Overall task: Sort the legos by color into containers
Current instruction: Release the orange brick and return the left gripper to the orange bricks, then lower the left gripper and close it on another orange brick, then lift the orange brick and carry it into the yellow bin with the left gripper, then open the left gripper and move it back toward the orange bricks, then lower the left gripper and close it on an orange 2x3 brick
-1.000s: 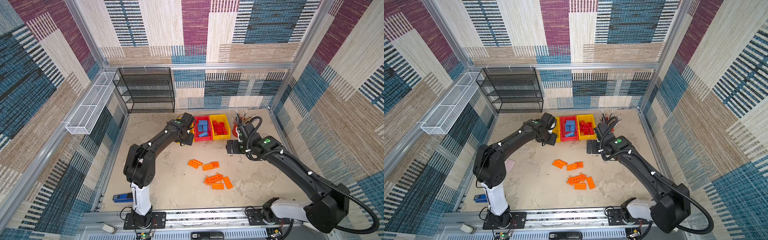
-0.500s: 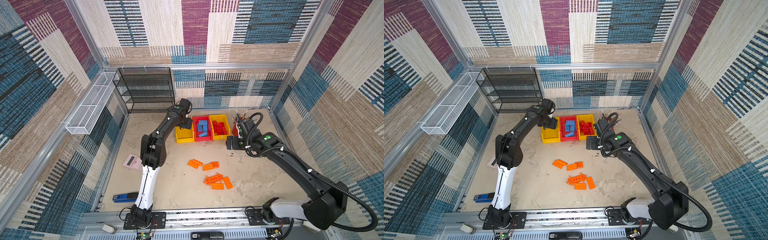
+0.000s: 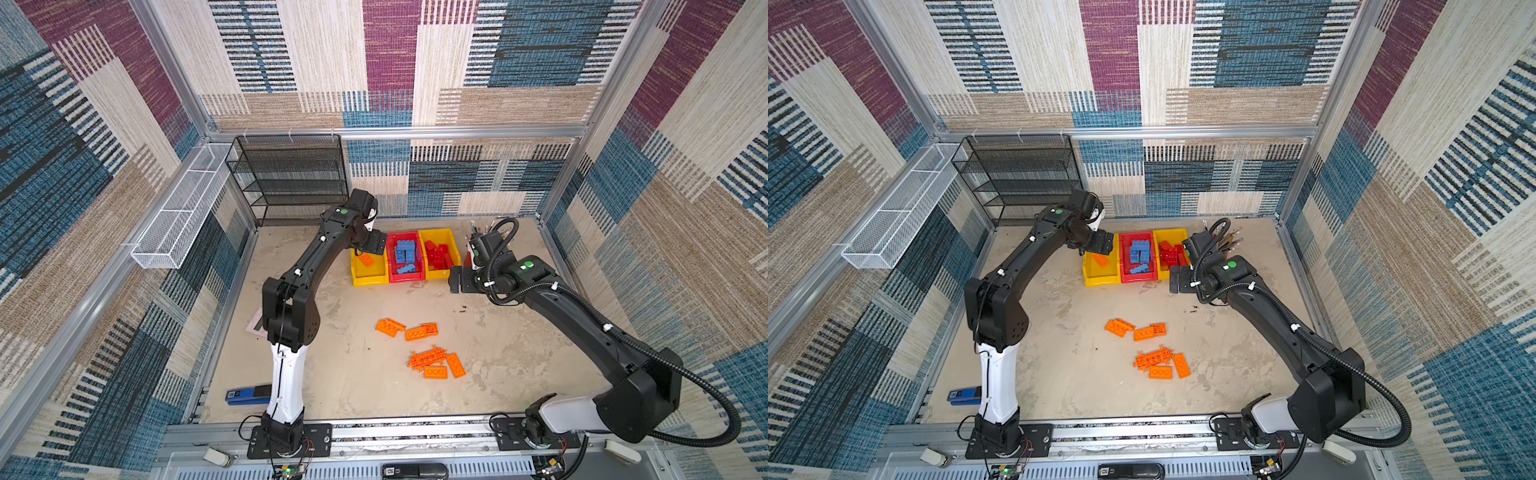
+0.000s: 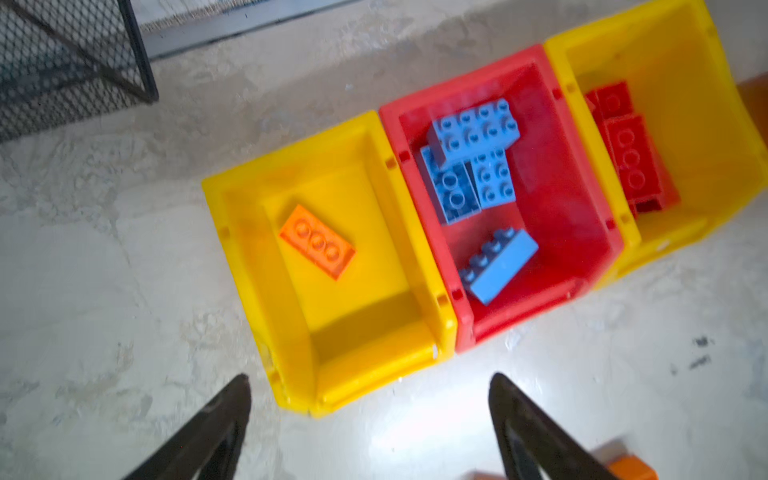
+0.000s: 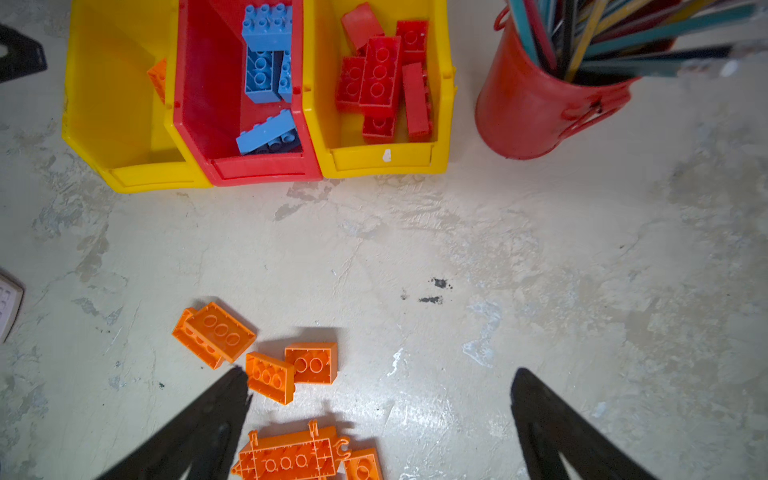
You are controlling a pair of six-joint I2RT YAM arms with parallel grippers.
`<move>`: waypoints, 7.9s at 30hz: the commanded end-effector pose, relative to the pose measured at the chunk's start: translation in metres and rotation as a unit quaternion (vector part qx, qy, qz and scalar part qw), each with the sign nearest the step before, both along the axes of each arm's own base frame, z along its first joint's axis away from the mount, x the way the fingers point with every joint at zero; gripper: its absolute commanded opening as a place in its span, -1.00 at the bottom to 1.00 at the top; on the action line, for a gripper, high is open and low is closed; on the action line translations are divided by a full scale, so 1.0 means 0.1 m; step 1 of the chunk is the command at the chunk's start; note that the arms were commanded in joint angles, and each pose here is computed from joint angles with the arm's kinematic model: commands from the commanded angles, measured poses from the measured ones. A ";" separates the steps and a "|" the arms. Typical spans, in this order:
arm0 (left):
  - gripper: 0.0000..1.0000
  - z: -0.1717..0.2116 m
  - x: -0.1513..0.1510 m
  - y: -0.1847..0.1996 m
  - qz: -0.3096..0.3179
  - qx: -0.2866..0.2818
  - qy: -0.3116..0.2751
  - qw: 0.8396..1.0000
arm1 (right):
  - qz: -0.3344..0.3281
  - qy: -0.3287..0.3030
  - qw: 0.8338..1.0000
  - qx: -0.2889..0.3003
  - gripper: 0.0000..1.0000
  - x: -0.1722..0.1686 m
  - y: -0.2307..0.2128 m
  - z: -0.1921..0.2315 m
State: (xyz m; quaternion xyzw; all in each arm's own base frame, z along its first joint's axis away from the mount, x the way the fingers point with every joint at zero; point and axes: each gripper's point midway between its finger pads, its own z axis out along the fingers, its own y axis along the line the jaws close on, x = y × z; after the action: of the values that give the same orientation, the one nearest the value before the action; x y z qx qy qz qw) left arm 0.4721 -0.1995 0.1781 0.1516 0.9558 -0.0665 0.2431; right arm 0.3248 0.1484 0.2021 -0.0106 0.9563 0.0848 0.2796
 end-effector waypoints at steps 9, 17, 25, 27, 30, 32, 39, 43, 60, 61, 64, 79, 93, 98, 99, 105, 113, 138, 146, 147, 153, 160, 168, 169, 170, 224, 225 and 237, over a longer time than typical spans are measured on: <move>0.82 -0.45 -1.47 -0.23 -0.075 -0.012 0.049 0.996 | 0.019 0.013 0.999 0.045 0.99 -0.34 0.02 -0.07; 0.88 -0.80 -1.99 -0.44 -0.075 -0.007 0.087 0.993 | 0.019 0.013 0.996 0.084 0.99 -0.56 0.02 -0.06; 0.91 -0.92 -1.90 -0.56 -0.064 0.010 0.105 0.992 | 0.005 -0.008 0.997 0.078 0.99 -0.63 -0.10 0.09; 0.91 -0.96 -1.87 -0.60 -0.068 0.015 0.109 0.992 | 0.002 -0.009 0.997 0.076 0.99 -0.65 -0.13 0.10; 0.91 -1.02 -1.81 -0.67 -0.071 0.018 0.114 0.991 | -0.002 -0.013 0.997 0.074 0.99 -0.67 -0.16 0.12; 0.92 -1.05 -1.78 -0.70 -0.075 0.023 0.117 0.990 | -0.004 -0.016 0.997 0.071 0.99 -0.68 -0.18 0.13; 0.91 -1.23 -1.76 -0.69 -0.084 0.048 0.134 0.986 | -0.006 -0.016 0.998 0.052 0.99 -0.67 -0.23 0.10; 0.90 -1.32 -1.79 -0.68 -0.087 0.055 0.145 0.984 | -0.002 -0.012 0.999 0.046 0.99 -0.65 -0.23 0.06; 0.60 -1.45 -1.77 -0.70 -0.098 0.062 0.152 0.982 | -0.006 -0.004 0.999 0.036 0.99 -0.60 -0.22 0.01; 0.59 -1.44 -1.77 -0.70 -0.098 0.062 0.151 0.982 | -0.007 -0.003 0.999 0.035 0.99 -0.61 -0.23 0.00; 0.58 -1.44 -1.76 -0.72 -0.101 0.059 0.150 0.982 | -0.009 -0.002 0.999 0.033 0.99 -0.61 -0.24 0.00; 0.45 -1.05 -1.54 -0.64 -0.099 0.068 0.114 0.986 | -0.006 -0.011 0.999 0.029 0.99 -0.52 -0.21 0.10; 0.81 -1.07 -1.66 -0.87 -0.171 0.012 0.173 0.970 | -0.003 0.004 1.000 0.022 0.99 -0.48 -0.18 -0.01; 0.89 -1.15 -1.74 -0.89 -0.184 0.006 0.181 0.966 | -0.009 0.011 1.000 0.022 0.99 -0.54 -0.21 -0.06; 0.89 -1.18 -1.74 -0.87 -0.183 0.010 0.180 0.966 | -0.010 0.011 1.000 0.023 0.99 -0.55 -0.22 -0.07; 0.81 -1.36 -1.72 -0.81 -0.177 0.036 0.184 0.966 | -0.013 0.010 1.000 0.024 0.99 -0.57 -0.23 -0.05; 0.68 -1.47 -1.65 -0.71 -0.146 0.060 0.171 0.973 | -0.015 0.008 1.000 0.019 0.99 -0.58 -0.26 -0.02; 0.31 -1.56 -1.62 -0.58 -0.093 0.089 0.168 0.977 | -0.025 0.007 1.000 0.005 0.99 -0.58 -0.32 -0.01; 0.25 -1.14 -1.37 -0.53 -0.081 0.090 0.130 0.984 | -0.022 -0.006 1.000 0.008 0.99 -0.53 -0.30 0.07; 0.25 -1.06 -1.31 -0.51 -0.077 0.090 0.123 0.985 | -0.023 -0.007 1.000 0.007 0.99 -0.52 -0.30 0.07; 0.25 -0.59 -0.82 -0.30 -0.045 0.075 0.079 0.993 | -0.015 -0.023 0.999 0.016 0.99 -0.39 -0.22 0.18; 0.27 -0.41 -0.14 -0.05 -0.013 0.077 0.045 0.996 | -0.011 -0.030 0.999 0.015 0.99 -0.21 -0.14 0.26; 0.64 -0.57 0.47 -0.06 0.008 0.048 0.038 0.998 | -0.016 -0.028 0.999 0.002 0.99 -0.11 -0.12 0.27; 0.71 -0.56 0.51 -0.07 0.010 0.046 0.034 0.998 | -0.017 -0.027 0.999 -0.001 0.99 -0.09 -0.12 0.28; 0.79 -0.54 0.54 -0.09 0.010 0.042 0.029 0.999 | -0.017 -0.028 0.999 -0.003 0.99 -0.08 -0.12 0.29; 1.00 -1.17 -1.99 -0.32 -0.057 0.011 0.071 0.996 | -0.007 -0.027 0.992 0.124 0.99 -0.72 0.04 0.29; 1.00 -1.20 -1.98 -0.35 -0.058 0.011 0.073 0.996 | -0.007 -0.026 0.992 0.127 0.99 -0.72 0.04 0.29; 0.89 -1.44 -1.93 -0.39 -0.048 0.024 0.090 0.994 | 0.009 -0.011 0.993 0.117 0.99 -0.71 0.09 0.14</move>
State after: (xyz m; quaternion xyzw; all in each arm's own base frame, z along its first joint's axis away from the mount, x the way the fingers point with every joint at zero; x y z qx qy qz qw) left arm 0.2710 -0.2330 0.0316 0.2066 0.9668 -0.0642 0.1361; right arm 0.2479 0.1562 0.2104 0.0229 0.9395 0.2012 0.2762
